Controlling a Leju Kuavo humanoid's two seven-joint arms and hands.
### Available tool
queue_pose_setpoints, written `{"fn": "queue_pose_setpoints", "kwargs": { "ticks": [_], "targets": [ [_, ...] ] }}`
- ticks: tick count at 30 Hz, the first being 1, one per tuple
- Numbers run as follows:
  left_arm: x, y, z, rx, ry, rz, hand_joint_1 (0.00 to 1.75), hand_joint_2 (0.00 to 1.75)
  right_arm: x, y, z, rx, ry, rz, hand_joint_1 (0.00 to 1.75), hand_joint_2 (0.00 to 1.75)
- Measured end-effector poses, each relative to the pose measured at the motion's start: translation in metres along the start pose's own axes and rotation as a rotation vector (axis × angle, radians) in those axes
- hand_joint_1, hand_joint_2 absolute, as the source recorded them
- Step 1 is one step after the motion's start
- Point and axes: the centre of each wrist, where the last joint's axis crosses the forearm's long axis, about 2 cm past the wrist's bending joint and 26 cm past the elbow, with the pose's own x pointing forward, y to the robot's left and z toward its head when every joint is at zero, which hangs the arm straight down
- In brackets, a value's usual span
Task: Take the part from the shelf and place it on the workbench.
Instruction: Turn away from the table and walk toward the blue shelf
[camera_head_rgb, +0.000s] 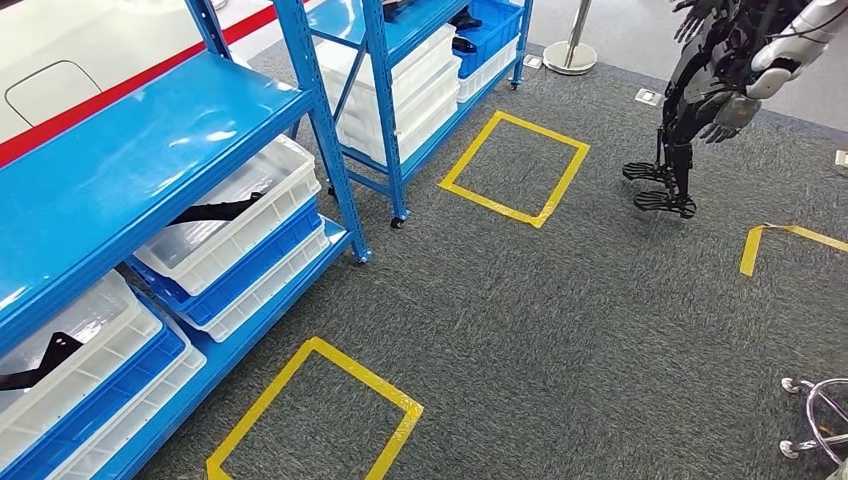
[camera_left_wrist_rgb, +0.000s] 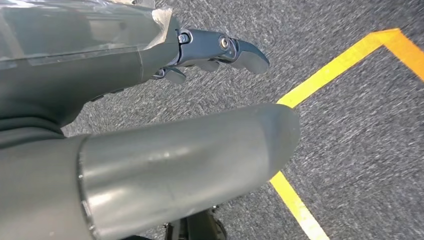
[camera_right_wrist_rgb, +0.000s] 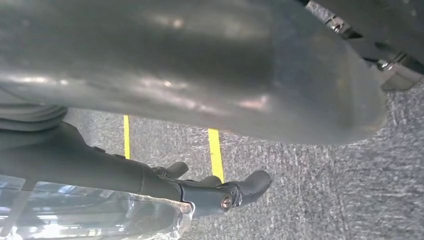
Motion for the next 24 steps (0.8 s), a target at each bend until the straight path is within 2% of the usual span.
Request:
{"fn": "queue_pose_setpoints", "kwargs": {
  "ticks": [24],
  "targets": [
    [0.0034, -0.0045, 0.0003, -0.016, 0.005, -0.012, 0.00, 0.00, 0.0008, 0.0030, 0.0007, -0.003, 0.002, -0.026, 0.00, 0.00]
  ]
}}
